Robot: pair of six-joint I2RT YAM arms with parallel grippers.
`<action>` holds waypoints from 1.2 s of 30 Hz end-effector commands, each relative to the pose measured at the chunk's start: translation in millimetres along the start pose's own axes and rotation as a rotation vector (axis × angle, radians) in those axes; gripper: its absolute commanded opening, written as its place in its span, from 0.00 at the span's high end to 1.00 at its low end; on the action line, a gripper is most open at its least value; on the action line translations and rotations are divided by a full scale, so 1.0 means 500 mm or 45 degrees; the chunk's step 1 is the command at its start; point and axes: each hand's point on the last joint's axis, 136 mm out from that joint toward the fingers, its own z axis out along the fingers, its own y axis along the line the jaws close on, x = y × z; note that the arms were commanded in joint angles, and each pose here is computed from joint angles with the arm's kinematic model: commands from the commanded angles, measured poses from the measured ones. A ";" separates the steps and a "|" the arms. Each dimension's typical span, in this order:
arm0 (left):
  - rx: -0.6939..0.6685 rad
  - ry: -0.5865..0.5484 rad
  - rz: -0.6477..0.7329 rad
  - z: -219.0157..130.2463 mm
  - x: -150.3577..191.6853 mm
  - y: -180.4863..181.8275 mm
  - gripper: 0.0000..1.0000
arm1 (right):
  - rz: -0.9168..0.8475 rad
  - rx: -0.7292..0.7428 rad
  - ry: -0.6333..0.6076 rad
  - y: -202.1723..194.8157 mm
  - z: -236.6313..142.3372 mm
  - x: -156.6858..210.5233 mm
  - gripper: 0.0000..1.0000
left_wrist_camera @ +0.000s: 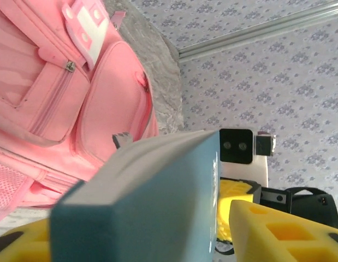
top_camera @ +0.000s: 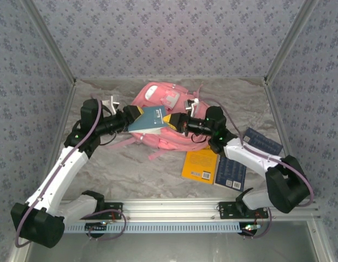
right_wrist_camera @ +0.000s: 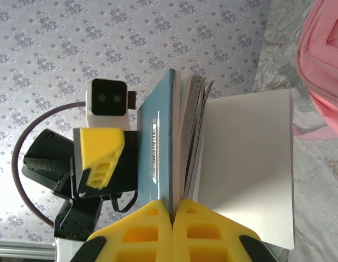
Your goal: Pack the student bag
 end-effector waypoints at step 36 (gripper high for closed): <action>0.533 0.085 0.407 -0.029 0.074 -0.207 1.00 | -0.379 -0.034 -0.006 0.118 -0.088 0.022 0.11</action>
